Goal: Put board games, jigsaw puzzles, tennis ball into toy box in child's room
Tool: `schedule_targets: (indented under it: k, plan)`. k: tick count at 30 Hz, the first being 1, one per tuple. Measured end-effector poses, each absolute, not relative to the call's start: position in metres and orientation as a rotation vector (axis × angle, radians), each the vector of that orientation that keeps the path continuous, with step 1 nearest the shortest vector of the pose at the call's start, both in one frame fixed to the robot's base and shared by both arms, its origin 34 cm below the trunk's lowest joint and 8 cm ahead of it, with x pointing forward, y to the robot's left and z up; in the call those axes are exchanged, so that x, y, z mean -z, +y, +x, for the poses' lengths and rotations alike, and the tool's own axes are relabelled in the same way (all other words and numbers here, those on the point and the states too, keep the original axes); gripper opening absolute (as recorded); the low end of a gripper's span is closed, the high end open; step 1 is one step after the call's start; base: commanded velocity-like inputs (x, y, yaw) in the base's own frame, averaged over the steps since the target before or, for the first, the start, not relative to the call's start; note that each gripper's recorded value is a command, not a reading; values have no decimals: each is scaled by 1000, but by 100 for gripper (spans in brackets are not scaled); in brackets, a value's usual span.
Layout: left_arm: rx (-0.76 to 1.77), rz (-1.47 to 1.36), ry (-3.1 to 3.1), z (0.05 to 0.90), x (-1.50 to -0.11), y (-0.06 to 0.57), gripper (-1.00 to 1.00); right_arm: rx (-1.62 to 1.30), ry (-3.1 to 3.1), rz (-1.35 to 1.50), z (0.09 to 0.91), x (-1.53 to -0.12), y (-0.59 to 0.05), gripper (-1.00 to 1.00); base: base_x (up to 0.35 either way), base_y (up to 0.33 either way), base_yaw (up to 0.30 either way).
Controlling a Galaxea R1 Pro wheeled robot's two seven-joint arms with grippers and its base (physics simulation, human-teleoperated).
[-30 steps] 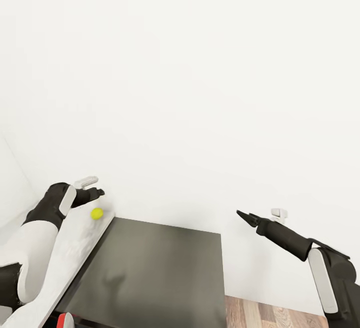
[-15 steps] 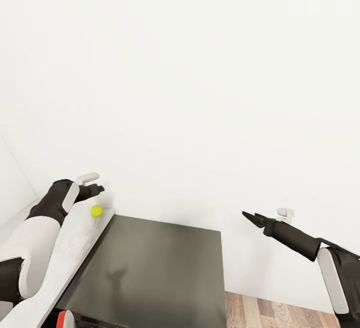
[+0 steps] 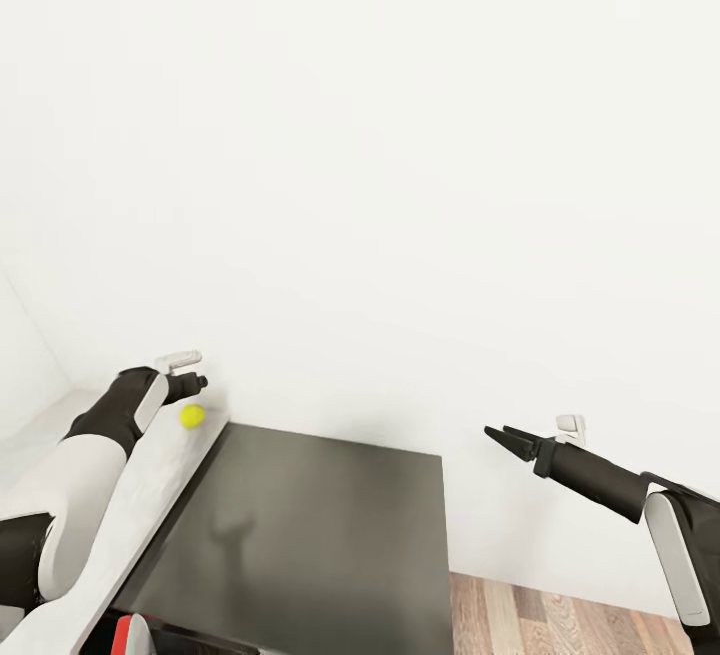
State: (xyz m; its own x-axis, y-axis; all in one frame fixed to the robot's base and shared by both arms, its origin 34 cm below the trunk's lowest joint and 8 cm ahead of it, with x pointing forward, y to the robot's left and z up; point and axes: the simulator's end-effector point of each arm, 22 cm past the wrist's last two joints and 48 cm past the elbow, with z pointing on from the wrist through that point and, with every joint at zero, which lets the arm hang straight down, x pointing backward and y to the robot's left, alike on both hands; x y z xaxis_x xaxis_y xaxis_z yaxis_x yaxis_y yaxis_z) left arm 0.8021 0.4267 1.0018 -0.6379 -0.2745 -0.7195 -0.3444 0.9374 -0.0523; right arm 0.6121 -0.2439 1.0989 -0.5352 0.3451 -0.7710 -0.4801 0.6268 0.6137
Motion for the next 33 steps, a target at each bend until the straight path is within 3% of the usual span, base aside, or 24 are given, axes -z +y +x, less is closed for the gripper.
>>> schedule_targets:
  k: [33]
  plan:
    - [-185, -347, 2251, 815, -962, 416, 100, -1066, 1909, -84, 616, -1072, -243, 100, 0, 0, 0]
